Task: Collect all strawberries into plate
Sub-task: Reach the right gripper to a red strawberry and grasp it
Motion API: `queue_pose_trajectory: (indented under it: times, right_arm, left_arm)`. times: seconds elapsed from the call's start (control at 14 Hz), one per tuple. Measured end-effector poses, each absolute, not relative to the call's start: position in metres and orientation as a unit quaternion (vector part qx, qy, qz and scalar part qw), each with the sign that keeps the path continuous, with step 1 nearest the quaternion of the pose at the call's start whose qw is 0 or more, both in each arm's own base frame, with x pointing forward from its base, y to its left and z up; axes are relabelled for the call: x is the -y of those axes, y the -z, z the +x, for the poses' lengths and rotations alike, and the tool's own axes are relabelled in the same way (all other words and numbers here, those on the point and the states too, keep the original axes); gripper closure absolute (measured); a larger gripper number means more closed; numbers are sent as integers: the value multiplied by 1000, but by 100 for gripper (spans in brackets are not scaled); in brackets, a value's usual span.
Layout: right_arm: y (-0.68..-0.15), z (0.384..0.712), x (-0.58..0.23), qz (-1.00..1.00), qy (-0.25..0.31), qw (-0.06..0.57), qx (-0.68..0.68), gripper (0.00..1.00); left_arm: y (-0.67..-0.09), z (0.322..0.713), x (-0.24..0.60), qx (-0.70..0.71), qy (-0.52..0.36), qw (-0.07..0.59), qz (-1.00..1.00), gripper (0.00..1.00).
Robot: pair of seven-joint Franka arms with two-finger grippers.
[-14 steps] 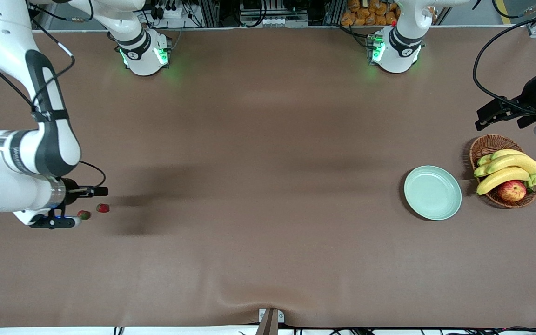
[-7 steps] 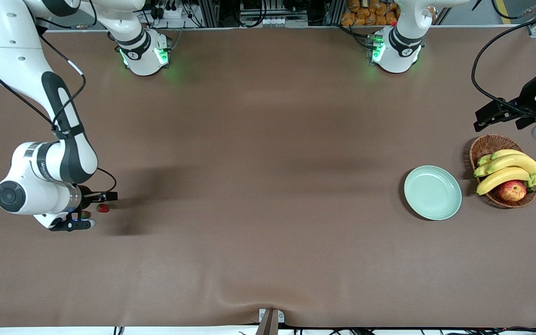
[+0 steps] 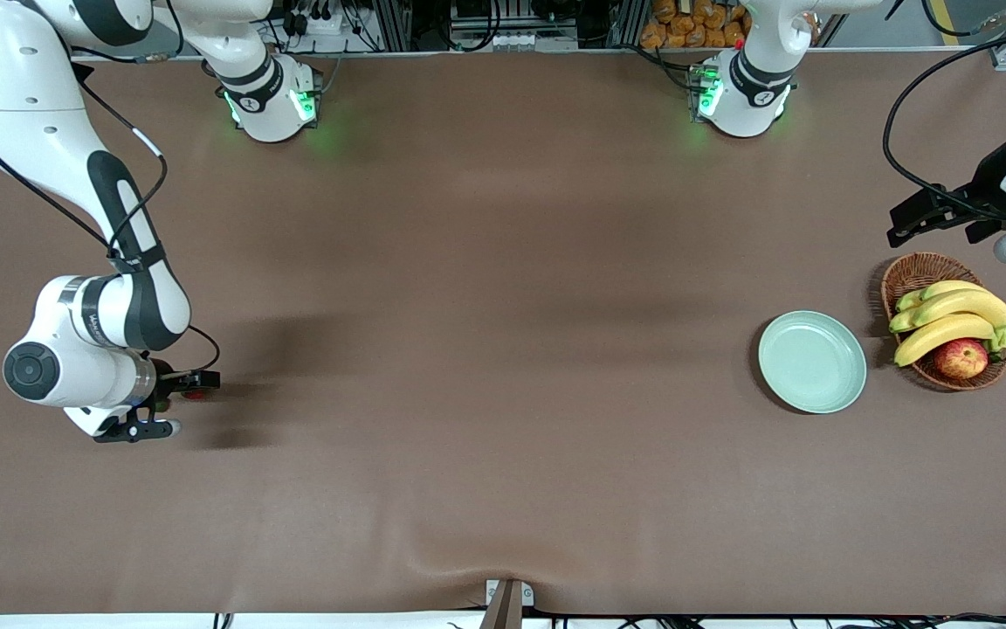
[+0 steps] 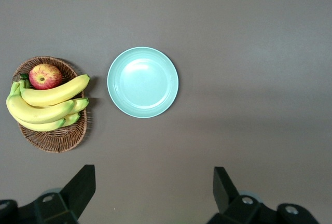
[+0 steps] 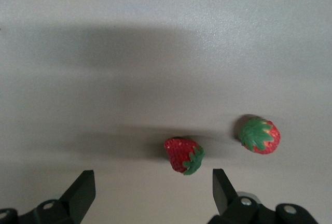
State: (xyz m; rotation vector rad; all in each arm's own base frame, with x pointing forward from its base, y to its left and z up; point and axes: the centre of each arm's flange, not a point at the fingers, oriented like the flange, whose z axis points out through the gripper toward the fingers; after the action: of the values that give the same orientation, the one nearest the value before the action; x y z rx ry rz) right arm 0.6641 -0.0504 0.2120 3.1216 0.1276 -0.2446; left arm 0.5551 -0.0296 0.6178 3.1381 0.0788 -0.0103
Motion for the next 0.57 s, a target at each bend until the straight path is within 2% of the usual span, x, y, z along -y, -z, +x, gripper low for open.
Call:
queue_pose_trajectory:
  times: [0.57]
  right_arm:
    - [-196,664,61,997,73,5,-40,0]
  left_arm:
    - [-617,555,30,-25,4,1,1000,0]
